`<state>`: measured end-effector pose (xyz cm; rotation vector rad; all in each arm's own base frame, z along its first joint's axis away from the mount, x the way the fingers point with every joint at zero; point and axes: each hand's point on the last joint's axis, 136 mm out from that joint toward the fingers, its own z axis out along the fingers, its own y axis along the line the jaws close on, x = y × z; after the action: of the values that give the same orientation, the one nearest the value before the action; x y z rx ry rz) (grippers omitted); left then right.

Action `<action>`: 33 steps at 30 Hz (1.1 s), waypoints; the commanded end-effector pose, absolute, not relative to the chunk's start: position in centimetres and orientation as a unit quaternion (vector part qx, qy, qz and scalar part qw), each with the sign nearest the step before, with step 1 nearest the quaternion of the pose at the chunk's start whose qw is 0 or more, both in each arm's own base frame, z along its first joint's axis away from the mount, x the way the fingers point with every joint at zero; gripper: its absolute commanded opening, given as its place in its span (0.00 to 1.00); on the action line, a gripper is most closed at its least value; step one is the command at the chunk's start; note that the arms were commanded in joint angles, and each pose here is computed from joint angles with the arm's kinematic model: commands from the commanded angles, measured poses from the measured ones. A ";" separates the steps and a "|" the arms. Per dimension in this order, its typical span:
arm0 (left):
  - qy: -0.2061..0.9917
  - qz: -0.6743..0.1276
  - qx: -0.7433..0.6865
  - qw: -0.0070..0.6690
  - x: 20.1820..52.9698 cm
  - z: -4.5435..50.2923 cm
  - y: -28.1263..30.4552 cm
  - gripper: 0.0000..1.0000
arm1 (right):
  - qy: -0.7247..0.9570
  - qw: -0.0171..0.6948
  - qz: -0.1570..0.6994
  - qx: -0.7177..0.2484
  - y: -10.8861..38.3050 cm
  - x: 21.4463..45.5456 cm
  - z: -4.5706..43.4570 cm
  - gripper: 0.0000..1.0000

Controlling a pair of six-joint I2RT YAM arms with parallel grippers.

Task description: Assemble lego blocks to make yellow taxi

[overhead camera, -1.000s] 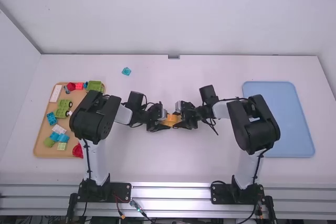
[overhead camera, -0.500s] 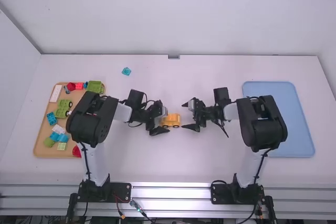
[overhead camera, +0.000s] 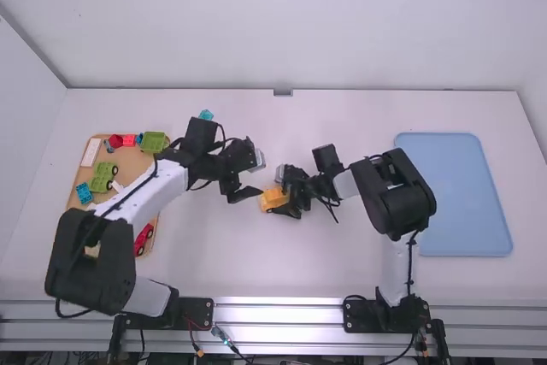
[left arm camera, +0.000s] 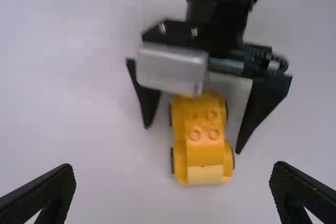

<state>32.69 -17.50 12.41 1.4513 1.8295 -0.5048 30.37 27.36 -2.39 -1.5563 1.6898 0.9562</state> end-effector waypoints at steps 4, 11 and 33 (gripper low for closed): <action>0.704 -0.179 0.568 0.388 31.3 13.2 -16.9 0.99 | 0.631 0.313 0.335 -0.626 27.7 30.6 -3.1 0.76; 0.690 -0.165 0.568 0.417 31.0 13.1 -16.9 0.99 | 0.625 0.322 0.335 -0.628 27.3 31.1 -2.7 0.53; 0.715 -0.064 0.406 0.566 35.7 12.6 -14.0 0.99 | 0.865 0.388 0.074 -0.308 -2.3 40.9 10.3 0.46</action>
<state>35.65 -14.31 12.83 0.9879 1.6595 -0.1588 40.44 0.87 8.98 -0.9064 2.1752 0.2530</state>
